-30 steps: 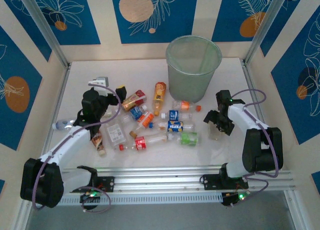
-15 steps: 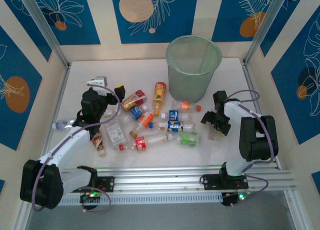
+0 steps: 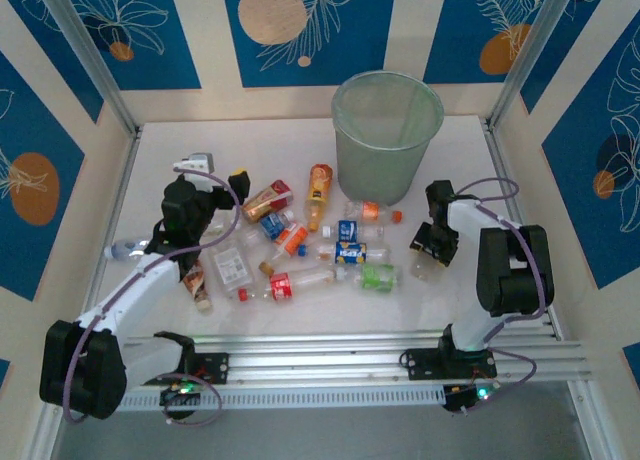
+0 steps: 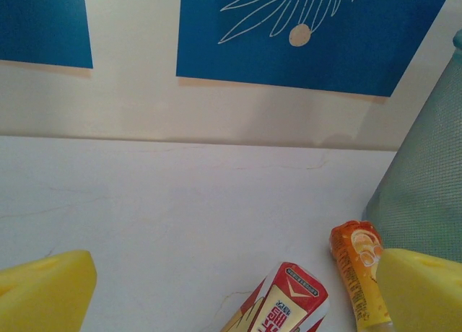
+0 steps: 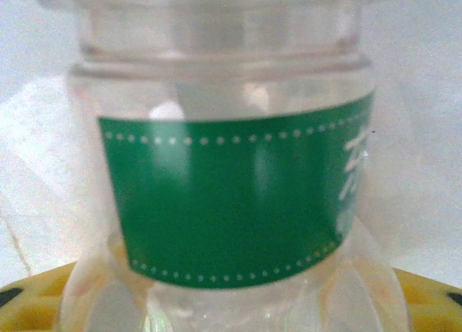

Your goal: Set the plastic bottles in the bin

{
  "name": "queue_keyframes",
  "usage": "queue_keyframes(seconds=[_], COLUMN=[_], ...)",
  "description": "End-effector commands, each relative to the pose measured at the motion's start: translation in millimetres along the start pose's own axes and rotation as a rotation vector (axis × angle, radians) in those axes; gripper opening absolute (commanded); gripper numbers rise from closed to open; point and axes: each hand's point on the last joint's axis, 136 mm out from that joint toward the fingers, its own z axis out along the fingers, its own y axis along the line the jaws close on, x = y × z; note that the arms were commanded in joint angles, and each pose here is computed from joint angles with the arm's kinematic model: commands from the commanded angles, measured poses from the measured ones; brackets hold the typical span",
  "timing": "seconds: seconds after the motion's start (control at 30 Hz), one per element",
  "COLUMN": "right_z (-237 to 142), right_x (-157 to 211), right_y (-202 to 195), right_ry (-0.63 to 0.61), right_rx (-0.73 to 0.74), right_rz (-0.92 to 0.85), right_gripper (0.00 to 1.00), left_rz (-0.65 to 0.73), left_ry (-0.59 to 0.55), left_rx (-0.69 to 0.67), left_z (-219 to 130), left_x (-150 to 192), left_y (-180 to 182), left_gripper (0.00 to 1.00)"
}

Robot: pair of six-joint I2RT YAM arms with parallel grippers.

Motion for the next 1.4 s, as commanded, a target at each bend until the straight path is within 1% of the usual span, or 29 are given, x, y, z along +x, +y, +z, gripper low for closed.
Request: queue_keyframes(seconds=[0.0,0.17,0.3,0.4,0.6,0.73,0.83,0.9,0.93,1.0,1.1,1.23,1.37], right_z=[-23,-60,-101,-142,-247,-313,-355,-375,-383,-386,-389,-398,-393], right_x=[-10,-14,-20,-27,-52,-65,-77,-87,-94,-107,-122,-134,-151], right_y=[3,1,5,13,44,74,101,118,127,143,170,207,231], right_ry=[-0.073,-0.158,-0.255,-0.356,-0.619,-0.799,-0.933,-1.006,-1.043,-1.066,-1.111,-1.224,-1.265], right_rx=[-0.027,-0.047,-0.071,-0.092,-0.192,-0.285,-0.361,-0.39,-0.397,-0.422,-0.397,-0.428,-0.427], right_rz=[0.007,0.011,-0.009,-0.047,-0.139,-0.206,-0.257,-0.286,-0.299,-0.311,-0.344,-0.403,-0.437], right_gripper=[0.53,0.46,0.44,0.44,0.43,0.42,0.41,0.41,0.41,0.4,0.36,0.37,0.38], left_rz=[-0.004,-0.013,-0.02,-0.022,-0.024,-0.023,-0.022,-0.022,-0.025,-0.031,-0.043,-0.052,-0.056], left_ry=[-0.008,-0.014,-0.018,-0.022,-0.032,-0.033,-0.037,-0.041,-0.039,-0.036,-0.03,-0.021,-0.012], left_rx=[0.014,-0.005,-0.006,-0.003,-0.01,-0.013,-0.008,-0.005,-0.006,0.0,0.015,0.029,0.037], left_z=[-2,-2,-2,-2,-6,-9,-10,-11,-11,-10,-10,-9,-9], left_x=[-6,-8,-9,-10,-13,-15,-16,-17,-16,-16,-14,-10,-8], left_y=[-4,-1,-1,-2,-1,0,-1,-2,-2,-3,-5,-7,-8], left_gripper=[0.99,1.0,0.99,0.99,1.0,1.0,0.99,0.99,1.0,0.99,0.99,0.99,0.99])
